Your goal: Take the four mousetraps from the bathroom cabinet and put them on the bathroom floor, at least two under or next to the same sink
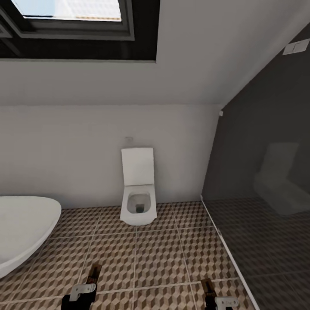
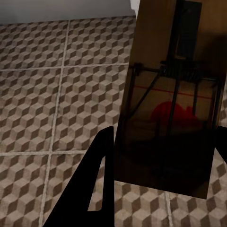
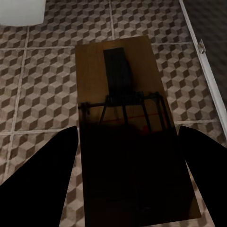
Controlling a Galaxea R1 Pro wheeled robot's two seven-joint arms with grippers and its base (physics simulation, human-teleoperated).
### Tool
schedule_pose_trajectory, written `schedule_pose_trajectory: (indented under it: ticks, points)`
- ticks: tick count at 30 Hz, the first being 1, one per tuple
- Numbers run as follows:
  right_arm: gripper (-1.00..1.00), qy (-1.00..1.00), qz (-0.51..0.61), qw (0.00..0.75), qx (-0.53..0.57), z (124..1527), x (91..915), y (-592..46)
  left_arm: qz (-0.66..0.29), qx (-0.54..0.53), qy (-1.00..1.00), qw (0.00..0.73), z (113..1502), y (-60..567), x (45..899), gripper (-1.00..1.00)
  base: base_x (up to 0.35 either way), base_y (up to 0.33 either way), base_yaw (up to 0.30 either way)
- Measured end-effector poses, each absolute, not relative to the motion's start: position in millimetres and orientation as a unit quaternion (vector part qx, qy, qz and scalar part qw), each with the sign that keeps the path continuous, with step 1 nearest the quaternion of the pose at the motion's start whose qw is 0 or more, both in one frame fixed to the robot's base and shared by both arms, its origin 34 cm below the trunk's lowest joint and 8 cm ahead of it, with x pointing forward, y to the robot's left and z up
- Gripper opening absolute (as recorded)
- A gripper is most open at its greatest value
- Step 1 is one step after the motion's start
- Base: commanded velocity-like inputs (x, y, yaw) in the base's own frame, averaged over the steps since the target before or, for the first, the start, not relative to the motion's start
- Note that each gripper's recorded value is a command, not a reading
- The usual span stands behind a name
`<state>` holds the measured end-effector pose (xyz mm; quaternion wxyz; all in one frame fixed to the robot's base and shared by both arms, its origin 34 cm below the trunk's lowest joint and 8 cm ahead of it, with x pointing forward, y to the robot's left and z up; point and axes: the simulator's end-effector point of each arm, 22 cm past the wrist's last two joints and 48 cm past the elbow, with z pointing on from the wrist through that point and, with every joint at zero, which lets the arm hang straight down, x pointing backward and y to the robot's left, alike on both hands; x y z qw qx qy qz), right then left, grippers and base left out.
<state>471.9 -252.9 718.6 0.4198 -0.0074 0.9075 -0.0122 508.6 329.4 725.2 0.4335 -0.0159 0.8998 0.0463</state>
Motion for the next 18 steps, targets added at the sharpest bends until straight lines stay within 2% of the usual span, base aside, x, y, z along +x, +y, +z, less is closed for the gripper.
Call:
schedule_pose_trajectory:
  ticks: [18]
  points:
    - [-1.00,0.908,-0.013,0.420,-0.008,718.6,471.9,-254.0,0.045,-0.015,0.900,0.434,725.3,328.4,509.0,-1.00,0.001,0.000,0.003]
